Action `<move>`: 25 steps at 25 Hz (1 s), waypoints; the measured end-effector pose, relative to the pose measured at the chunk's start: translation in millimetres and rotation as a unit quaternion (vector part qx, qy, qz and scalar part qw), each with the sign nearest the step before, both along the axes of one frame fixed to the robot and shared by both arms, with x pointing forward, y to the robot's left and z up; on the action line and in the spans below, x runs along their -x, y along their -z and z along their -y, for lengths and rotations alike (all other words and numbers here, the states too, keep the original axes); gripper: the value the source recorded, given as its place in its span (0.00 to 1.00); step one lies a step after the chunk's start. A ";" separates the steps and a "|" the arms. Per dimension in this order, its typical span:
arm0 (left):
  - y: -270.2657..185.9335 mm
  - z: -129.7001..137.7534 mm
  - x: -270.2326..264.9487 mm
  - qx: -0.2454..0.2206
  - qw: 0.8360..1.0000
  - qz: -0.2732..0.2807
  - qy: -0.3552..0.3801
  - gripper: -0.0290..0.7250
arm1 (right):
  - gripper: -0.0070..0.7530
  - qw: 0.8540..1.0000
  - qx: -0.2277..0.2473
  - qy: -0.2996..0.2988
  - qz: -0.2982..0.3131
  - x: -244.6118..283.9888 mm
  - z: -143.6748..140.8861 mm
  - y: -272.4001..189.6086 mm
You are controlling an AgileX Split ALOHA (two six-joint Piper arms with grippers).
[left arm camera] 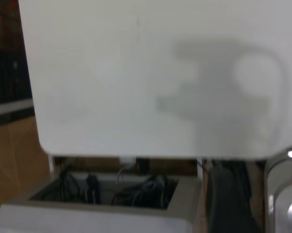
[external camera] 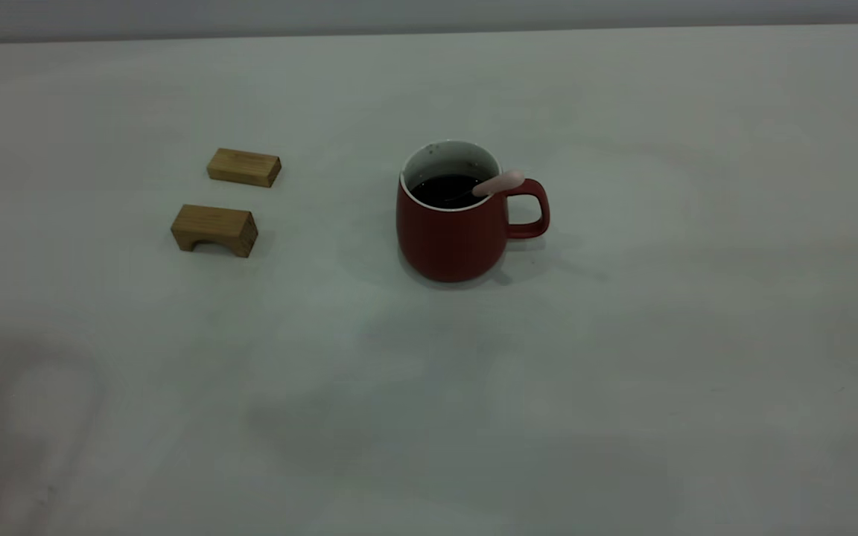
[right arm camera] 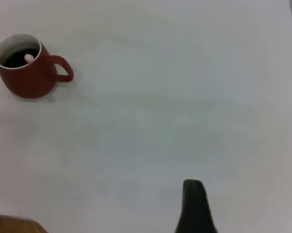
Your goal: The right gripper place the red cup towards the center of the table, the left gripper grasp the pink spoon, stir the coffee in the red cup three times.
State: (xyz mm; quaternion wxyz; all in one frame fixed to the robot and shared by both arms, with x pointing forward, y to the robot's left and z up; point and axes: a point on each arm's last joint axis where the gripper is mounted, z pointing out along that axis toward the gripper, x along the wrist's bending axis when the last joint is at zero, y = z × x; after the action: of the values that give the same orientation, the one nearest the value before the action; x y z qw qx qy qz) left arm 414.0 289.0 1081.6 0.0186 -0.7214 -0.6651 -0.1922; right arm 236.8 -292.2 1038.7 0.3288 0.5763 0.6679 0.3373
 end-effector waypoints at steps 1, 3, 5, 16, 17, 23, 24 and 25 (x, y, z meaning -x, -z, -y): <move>6.1 -3.5 15.3 0.002 1.000 0.000 0.000 0.58 | 0.78 1.000 0.000 0.000 0.000 0.0 0.0 0.0; 16.8 -10.5 43.6 0.015 1.000 0.006 -0.007 0.58 | 0.78 1.000 0.000 0.000 0.000 0.0 0.0 0.0; 27.9 -17.8 72.3 0.036 0.999 0.021 -0.024 0.58 | 0.78 1.000 0.000 0.000 0.000 0.0 0.0 0.0; 46.9 -23.5 152.3 0.123 0.971 0.198 -0.051 0.58 | 0.78 1.000 0.000 0.000 0.000 0.0 0.0 0.0; 46.8 -23.4 156.4 0.122 0.969 0.210 -0.049 0.58 | 0.78 1.000 0.000 0.000 0.000 0.0 0.0 0.0; 46.8 -21.2 176.0 0.124 0.953 0.273 -0.033 0.58 | 0.78 1.000 0.000 0.000 0.000 0.0 0.0 0.0; 46.8 -20.9 179.0 0.125 0.950 0.283 -0.031 0.58 | 0.78 1.000 0.000 0.000 0.000 0.0 0.0 0.0; 47.0 -20.7 181.3 0.127 0.948 0.291 -0.029 0.58 | 0.78 1.000 0.000 0.000 0.000 0.0 0.0 0.0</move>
State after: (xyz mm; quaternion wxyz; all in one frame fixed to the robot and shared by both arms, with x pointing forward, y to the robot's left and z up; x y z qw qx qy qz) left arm 232.6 309.6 1034.6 -0.2621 -0.6109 -0.6808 -0.3076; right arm 236.8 -292.2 1038.7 0.3287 0.5763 0.6678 0.3373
